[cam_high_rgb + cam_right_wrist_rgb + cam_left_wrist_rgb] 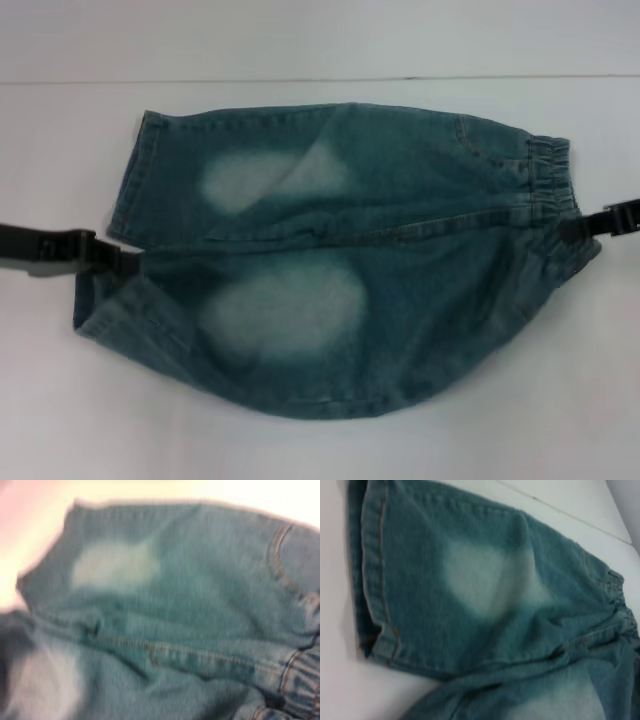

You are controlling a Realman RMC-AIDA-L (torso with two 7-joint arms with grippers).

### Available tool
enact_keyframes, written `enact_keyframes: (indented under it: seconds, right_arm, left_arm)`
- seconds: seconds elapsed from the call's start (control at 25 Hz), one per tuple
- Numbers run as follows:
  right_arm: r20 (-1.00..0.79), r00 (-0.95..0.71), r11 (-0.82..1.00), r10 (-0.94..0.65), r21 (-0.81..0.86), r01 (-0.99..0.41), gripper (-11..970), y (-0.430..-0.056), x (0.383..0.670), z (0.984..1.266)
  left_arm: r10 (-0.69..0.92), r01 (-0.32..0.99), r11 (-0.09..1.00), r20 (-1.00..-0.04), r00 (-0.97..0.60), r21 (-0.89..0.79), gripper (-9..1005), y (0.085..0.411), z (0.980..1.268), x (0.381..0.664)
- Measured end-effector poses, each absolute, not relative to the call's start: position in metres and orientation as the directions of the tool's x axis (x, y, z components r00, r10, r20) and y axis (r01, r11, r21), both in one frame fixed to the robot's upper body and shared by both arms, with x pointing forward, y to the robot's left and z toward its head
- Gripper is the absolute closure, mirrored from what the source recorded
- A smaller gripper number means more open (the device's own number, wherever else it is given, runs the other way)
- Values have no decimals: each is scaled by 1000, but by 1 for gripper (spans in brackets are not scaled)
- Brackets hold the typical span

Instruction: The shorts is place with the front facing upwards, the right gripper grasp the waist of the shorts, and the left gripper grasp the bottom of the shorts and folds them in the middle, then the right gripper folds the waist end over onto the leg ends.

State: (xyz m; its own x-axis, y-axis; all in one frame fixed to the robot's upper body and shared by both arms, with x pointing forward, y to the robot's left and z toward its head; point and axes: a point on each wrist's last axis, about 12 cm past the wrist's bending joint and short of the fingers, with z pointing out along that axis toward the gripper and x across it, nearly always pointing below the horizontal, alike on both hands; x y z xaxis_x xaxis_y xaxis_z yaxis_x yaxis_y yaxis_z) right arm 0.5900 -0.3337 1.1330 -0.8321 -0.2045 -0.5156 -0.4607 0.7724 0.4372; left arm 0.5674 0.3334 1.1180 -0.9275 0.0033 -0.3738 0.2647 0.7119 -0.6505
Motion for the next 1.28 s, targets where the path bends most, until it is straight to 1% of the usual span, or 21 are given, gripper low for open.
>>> enact_keyframes:
  seconds: [0.28,0.36,0.48,0.64,0.84,0.96,1.24,1.28]
  right_arm:
    - [-594,-803,762,42,539,-358,925,-357,587,1123]
    - [-596,-800,759,76,554,-341,925,-360,586,1118]
    - [-590,-803,760,82,558,-333,926,-360,585,1114]
    - [-588,-806,759,75,557,-336,926,-358,584,1110]
    - [-593,-803,754,61,555,-352,926,-352,586,1110]
    - [-595,-802,755,53,550,-358,926,-350,587,1110]
    - [-599,-799,751,46,548,-368,926,-346,588,1109]
    - [-600,-799,752,46,548,-367,926,-347,588,1109]
  left_arm:
    - [-32,280,740,-449,-893,-611,951,331,1129,589]
    - [-44,278,745,-462,-886,-606,950,330,1129,593]
    - [-37,281,748,-461,-887,-601,948,329,1129,594]
    - [-9,290,720,-426,-905,-631,945,328,1129,586]
    - [25,235,698,-305,-952,-676,941,331,1131,570]
    - [26,201,694,-255,-967,-691,886,337,1132,557]
    - [11,157,707,-211,-977,-690,759,350,1128,537]
    - [13,152,711,-204,-979,-686,719,351,1126,535]
